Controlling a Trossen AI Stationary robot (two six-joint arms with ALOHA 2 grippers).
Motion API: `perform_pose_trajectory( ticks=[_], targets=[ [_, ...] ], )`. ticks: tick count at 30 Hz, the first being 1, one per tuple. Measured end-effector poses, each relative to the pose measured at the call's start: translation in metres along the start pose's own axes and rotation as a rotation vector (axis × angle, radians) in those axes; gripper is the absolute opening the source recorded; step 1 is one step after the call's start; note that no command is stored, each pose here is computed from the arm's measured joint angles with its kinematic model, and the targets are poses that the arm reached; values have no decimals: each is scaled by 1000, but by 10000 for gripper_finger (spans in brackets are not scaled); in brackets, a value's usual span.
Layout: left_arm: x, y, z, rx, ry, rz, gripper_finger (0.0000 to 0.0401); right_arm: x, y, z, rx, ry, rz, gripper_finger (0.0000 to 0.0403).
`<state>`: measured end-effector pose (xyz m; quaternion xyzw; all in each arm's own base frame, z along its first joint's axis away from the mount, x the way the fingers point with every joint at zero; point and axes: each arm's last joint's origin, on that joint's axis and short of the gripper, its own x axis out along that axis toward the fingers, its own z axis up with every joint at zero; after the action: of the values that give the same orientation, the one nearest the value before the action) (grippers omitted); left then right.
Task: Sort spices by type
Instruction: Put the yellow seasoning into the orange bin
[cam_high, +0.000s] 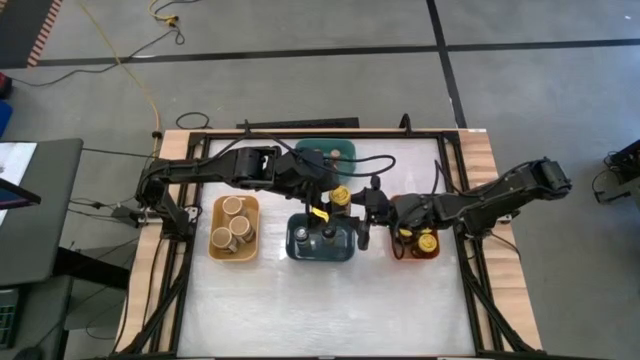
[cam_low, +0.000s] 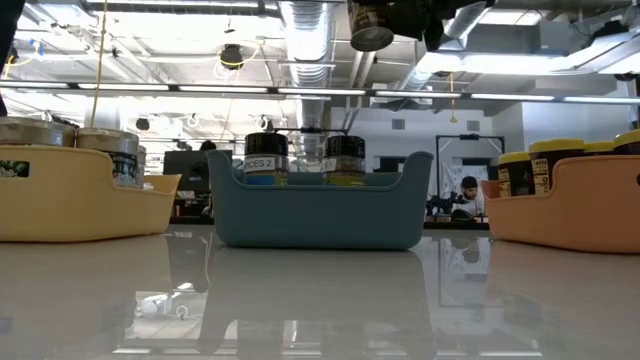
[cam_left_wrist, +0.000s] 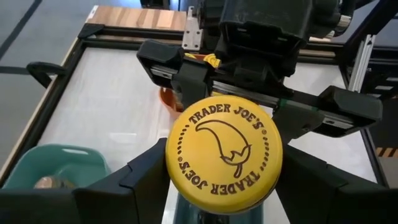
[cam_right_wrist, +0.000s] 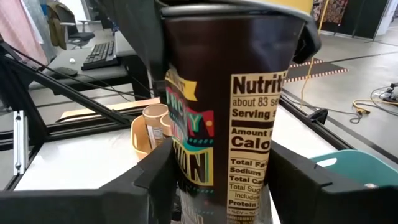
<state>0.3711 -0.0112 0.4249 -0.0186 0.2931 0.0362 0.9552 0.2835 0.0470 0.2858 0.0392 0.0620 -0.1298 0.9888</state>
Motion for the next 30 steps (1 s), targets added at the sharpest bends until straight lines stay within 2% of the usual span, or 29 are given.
perform_pose_trajectory(
  ticks=[14,22,30],
  targets=[
    [0,0,0,-114,2,-3,259,0,0,0,4,0,-4,227],
    [0,-2,-1,-104,10,-38,306,0,0,0,1,1,-7,227],
    [0,-2,-1,-118,14,-36,313,0,-1,0,-6,0,-8,227]
  ],
)
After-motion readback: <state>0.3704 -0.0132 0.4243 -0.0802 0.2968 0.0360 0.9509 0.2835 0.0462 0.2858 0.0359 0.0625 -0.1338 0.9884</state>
